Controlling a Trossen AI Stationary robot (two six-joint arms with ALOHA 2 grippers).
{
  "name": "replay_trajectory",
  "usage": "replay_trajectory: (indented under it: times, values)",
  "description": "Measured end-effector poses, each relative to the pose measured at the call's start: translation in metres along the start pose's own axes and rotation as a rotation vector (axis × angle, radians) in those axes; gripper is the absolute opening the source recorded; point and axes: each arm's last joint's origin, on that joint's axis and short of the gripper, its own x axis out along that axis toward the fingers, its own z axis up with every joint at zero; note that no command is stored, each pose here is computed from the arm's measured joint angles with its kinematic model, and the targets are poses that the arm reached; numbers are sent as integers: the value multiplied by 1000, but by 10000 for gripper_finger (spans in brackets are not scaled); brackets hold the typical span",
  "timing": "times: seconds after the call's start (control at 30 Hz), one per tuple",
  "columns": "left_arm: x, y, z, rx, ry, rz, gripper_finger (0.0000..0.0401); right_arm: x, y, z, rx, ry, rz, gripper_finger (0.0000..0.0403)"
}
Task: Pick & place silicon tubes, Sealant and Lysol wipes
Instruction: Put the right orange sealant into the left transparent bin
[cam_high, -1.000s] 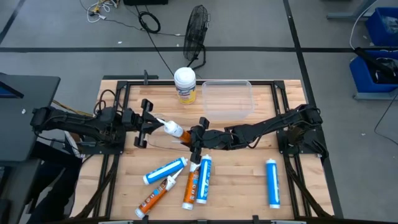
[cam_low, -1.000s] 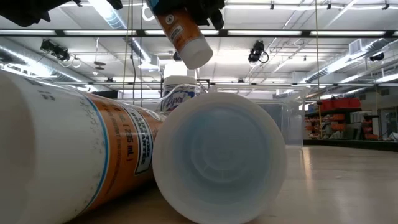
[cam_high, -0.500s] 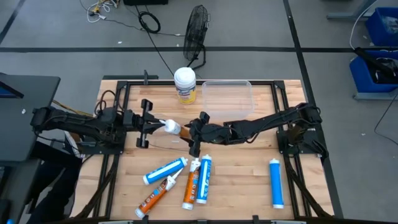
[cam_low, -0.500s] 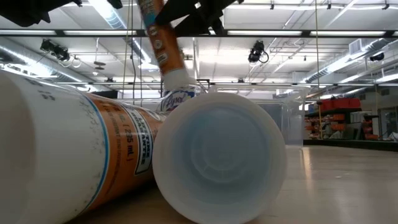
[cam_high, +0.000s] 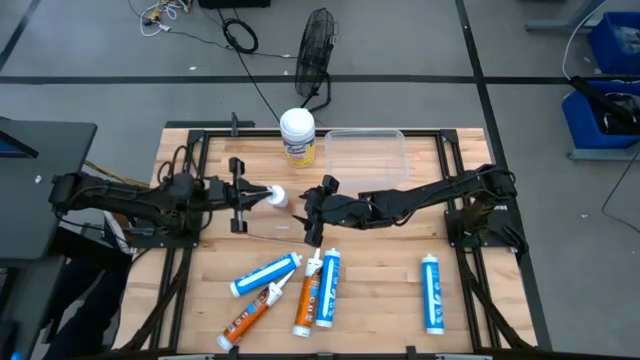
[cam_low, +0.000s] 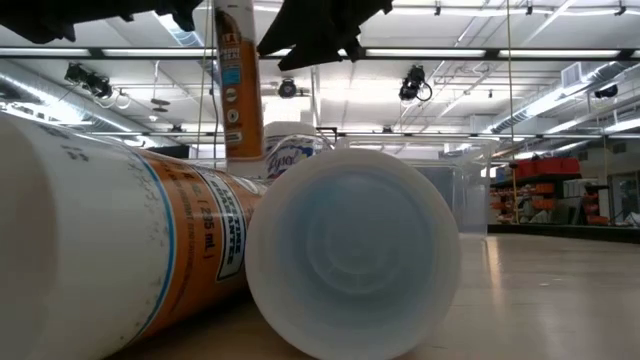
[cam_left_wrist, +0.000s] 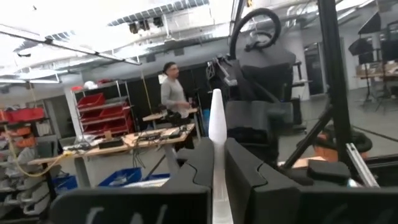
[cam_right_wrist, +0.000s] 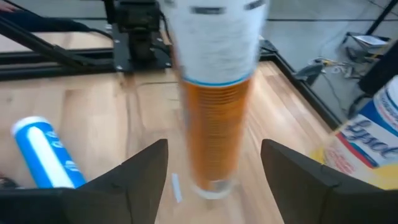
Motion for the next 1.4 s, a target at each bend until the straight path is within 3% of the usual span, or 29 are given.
replay_trajectory:
  times: [0.33,0.73,0.97,1.4]
  values:
    - [0,8,-9,-6,81,43,16,-6,9,-5,-22,39,-6,261]
    - [12,23,-30,-79,140,28,16,-59,20,12,-35,-22,-63,261]
    - [28,25,-47,-104,87,0,16,-76,29,13,-59,-37,-100,261]
    - [46,28,-82,-163,61,0,14,-80,34,10,-62,-27,-94,261]
